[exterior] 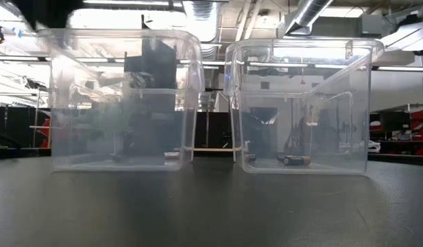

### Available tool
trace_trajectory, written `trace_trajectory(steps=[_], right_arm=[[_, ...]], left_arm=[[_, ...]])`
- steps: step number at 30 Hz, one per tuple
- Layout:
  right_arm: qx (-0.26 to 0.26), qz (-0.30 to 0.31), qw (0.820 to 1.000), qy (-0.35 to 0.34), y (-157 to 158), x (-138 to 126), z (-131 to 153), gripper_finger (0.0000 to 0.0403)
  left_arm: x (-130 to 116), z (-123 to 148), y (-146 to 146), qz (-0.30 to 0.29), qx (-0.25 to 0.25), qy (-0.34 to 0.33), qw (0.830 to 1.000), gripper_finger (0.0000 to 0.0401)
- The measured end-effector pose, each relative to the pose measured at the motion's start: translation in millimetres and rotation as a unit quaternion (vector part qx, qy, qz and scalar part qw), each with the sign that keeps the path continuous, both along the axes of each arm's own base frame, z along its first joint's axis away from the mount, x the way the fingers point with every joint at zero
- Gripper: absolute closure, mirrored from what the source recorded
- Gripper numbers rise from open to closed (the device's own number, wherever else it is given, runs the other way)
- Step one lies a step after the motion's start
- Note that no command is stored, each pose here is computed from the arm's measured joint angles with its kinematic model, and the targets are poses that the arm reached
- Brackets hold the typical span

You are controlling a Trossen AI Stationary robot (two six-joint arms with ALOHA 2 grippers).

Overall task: Sort batteries
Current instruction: Put the silver battery into the left transparent bin

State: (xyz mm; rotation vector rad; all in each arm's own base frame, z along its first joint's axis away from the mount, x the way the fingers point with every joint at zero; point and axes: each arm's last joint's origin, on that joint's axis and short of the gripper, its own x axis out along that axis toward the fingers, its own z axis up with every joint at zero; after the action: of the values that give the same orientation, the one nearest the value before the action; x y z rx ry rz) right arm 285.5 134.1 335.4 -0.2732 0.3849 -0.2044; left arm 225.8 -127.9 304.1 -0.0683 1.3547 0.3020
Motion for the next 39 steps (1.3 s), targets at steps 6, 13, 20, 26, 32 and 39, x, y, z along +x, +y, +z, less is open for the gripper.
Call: trace_trajectory(steps=[6, 13, 20, 26, 32, 39], right_arm=[[0.000, 0.000, 1.000, 0.000, 0, 0, 0, 0.0127], [0.001, 0.000, 1.000, -0.001, 0, 0, 0, 0.0127], [0.002, 0.000, 1.000, -0.004, 0, 0, 1, 0.0127], [0.002, 0.000, 1.000, -0.004, 0, 0, 1, 0.0127], [0.002, 0.000, 1.000, -0.004, 0, 0, 1, 0.0127], [0.001, 0.000, 1.000, -0.003, 0, 0, 1, 0.0127]], left_arm=[[-34, -1, -33, 0.012, -0.057, 0.085, 0.995, 0.0091], [-48, -15, -64, 0.033, -0.078, 0.141, 0.986, 0.0091], [-42, -70, -103, -0.008, -0.091, 0.276, 0.957, 0.0091], [-27, -131, -121, -0.047, -0.103, 0.402, 0.909, 0.0091], [-19, -176, -126, -0.066, -0.139, 0.490, 0.858, 0.0091], [-16, -203, -126, -0.094, -0.169, 0.528, 0.827, 0.0091]])
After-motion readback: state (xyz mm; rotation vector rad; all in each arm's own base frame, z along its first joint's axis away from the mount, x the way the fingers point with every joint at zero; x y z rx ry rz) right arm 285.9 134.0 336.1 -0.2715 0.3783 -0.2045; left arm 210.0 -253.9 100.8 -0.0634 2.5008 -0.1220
